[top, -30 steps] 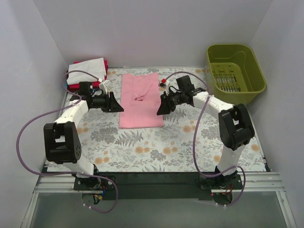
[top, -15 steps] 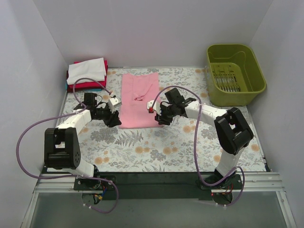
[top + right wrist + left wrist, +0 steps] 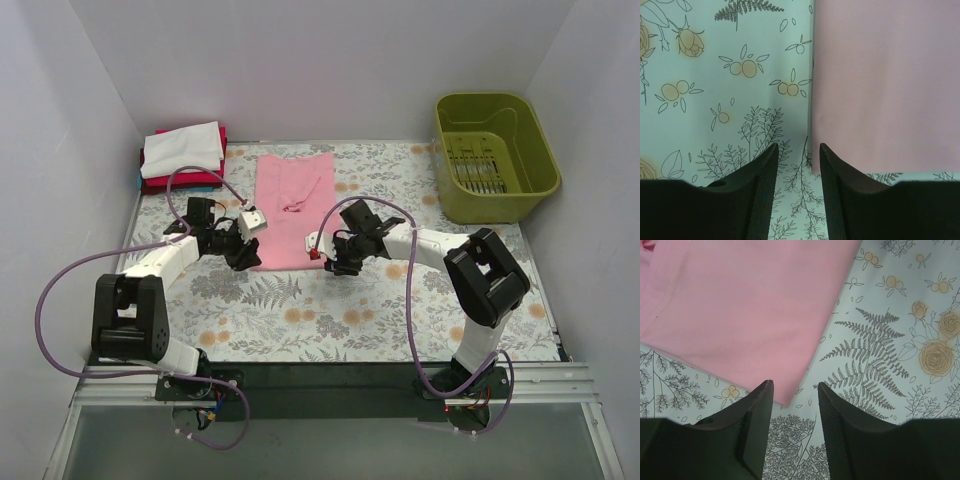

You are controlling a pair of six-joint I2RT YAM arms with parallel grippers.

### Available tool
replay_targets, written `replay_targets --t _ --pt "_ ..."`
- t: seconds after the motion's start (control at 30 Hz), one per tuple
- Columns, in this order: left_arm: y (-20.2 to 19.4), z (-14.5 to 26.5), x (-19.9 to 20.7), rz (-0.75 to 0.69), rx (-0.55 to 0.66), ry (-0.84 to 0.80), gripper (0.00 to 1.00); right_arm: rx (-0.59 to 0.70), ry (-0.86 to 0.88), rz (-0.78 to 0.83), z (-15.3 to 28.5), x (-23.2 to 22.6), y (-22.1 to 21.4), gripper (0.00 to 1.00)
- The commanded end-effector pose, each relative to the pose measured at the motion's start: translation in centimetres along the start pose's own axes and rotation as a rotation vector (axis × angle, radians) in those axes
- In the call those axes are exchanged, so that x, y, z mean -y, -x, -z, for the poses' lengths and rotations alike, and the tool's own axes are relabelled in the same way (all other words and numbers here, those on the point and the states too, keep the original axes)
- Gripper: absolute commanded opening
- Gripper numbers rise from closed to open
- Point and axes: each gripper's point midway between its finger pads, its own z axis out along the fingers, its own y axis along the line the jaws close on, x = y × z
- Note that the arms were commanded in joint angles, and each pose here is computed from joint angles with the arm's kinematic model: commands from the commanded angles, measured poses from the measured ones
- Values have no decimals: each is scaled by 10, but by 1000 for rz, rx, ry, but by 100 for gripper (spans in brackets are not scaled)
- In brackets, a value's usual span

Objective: Fold and stack the t-shirts
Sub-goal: Fold the tshirt

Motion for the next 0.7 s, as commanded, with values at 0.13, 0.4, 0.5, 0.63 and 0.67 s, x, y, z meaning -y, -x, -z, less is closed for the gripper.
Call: replay_targets --t 0.13,0.4,0.5,0.63,0.67 --pt "19 9 -1 -82 33 47 40 0 -28 31 -3 13 3 44" --pt "25 10 -2 -82 49 39 40 5 -37 42 6 19 13 42" --pt "21 8 -3 -101 37 39 40 -2 -34 42 4 19 10 42" --pt "15 4 2 -137 22 1 40 -46 -13 44 -4 15 -5 37" --pt "12 2 3 -145 9 -12 40 -67 2 38 -9 11 -14 36"
